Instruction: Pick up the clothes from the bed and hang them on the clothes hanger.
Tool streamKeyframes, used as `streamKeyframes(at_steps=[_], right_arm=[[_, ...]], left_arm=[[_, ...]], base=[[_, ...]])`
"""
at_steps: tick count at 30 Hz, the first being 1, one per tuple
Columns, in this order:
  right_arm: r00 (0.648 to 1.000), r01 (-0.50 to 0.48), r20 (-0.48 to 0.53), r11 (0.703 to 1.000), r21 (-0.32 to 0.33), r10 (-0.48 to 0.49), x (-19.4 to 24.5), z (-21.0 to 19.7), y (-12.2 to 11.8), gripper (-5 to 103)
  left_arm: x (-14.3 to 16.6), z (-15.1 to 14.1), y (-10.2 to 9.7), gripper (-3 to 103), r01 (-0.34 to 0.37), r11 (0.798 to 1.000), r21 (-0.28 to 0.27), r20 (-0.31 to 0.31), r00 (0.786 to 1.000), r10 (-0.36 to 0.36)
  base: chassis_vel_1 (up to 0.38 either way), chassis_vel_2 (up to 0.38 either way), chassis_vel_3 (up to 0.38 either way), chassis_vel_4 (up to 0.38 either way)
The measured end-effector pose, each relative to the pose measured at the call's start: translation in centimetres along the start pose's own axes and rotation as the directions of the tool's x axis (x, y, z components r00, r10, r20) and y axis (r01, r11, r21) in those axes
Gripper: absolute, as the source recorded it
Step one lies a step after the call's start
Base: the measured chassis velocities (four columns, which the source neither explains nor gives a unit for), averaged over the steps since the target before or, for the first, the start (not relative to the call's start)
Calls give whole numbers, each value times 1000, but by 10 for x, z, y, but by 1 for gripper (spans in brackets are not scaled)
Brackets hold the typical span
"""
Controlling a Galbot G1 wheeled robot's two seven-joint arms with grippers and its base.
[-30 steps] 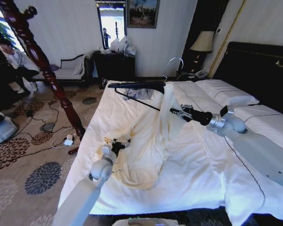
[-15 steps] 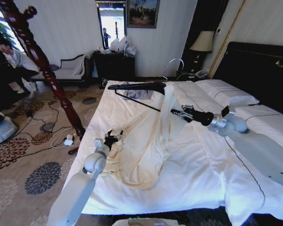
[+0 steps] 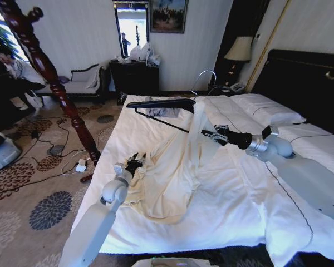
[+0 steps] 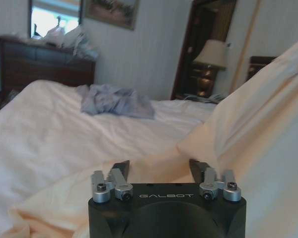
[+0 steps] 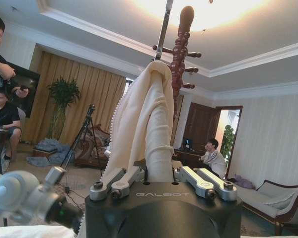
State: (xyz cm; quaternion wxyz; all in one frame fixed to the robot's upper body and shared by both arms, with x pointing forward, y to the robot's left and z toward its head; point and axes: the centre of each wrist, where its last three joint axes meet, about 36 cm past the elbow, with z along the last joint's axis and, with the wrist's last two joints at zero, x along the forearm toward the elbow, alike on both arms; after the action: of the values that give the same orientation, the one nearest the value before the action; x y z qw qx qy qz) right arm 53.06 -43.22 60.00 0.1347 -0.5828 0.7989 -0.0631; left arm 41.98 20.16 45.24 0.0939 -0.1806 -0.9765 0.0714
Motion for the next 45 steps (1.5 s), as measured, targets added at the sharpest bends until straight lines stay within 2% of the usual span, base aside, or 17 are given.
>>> streamKeyframes(at_steps=[3, 4, 5, 8, 14, 18, 21, 25, 27, 31, 33, 35, 36, 37, 40, 42, 45], right_arm=[[1000, -2, -3, 1000, 0, 2, 2, 1, -3, 20], [1000, -4, 0, 1000, 0, 4, 2, 2, -4, 20], [1000, -4, 0, 1000, 0, 4, 2, 2, -4, 20], [1000, -3, 14, 1000, -5, 3, -3, 6, -4, 20], [1000, -3, 19, 1000, -16, 3, -7, 13, -2, 20], [1000, -7, 9, 1000, -14, 7, -4, 10, -2, 20], [1000, -5, 9, 1000, -12, 5, -4, 8, -2, 20], [1000, -1, 17, 1000, -9, 1, -8, 5, -1, 20], [1000, 0, 21, 1000, -8, 0, -10, 3, -1, 20], [999, 4, 34, 1000, -7, -3, -14, 0, 1, 20], [999, 3, 34, 1000, -7, -3, -14, 0, 1, 20], [999, -1, 34, 1000, -7, 1, -13, 1, 0, 20], [999, -2, 34, 1000, -7, 2, -13, 1, 0, 20], [999, -2, 34, 1000, -7, 2, -13, 1, 0, 20], [999, -2, 35, 1000, -4, 2, -14, -1, -2, 20], [999, -2, 35, 1000, -3, 3, -14, -1, -2, 20], [999, -6, 33, 1000, -2, 6, -12, -2, -3, 20]], left_arm=[[18, -7, 4, 86, -22, 1000, -20, 57, 998, 23], [24, -7, 3, 86, -54, 999, -6, 85, 995, 54], [24, -7, 3, 86, -54, 999, -6, 85, 995, 54], [31, 6, -11, 98, -149, 989, 25, 99, 984, 146], [16, 38, -25, 100, -152, 988, 30, 41, 988, 151], [3, 45, -20, 102, -132, 991, 32, 23, 991, 131], [-5, 45, -14, 100, -114, 993, 27, 18, 993, 113], [-15, 40, -8, 99, -115, 992, 49, 21, 993, 114], [-22, 39, -6, 96, -118, 991, 55, 21, 993, 117], [-34, 27, -2, 77, -136, 987, 86, 36, 990, 134], [-33, 25, -2, 77, -141, 985, 94, 38, 990, 138], [-30, 20, 3, 66, -150, 982, 118, 40, 988, 146], [-29, 20, 4, 60, -150, 981, 121, 40, 988, 146], [-29, 20, 4, 60, -150, 981, 121, 40, 988, 146], [-27, 23, 8, 44, -146, 980, 133, 43, 989, 141], [-26, 24, 8, 44, -148, 979, 139, 43, 989, 143], [-20, 25, 8, 28, -152, 974, 168, 59, 988, 144]], base=[[0, 0, 0, 0], [0, 0, 0, 0], [0, 0, 0, 0], [0, 0, 0, 0], [0, 0, 0, 0], [0, 0, 0, 0], [0, 0, 0, 0], [0, 0, 0, 0], [0, 0, 0, 0], [0, 0, 0, 0], [0, 0, 0, 0], [0, 0, 0, 0], [0, 0, 0, 0], [0, 0, 0, 0], [0, 0, 0, 0], [0, 0, 0, 0], [0, 0, 0, 0]])
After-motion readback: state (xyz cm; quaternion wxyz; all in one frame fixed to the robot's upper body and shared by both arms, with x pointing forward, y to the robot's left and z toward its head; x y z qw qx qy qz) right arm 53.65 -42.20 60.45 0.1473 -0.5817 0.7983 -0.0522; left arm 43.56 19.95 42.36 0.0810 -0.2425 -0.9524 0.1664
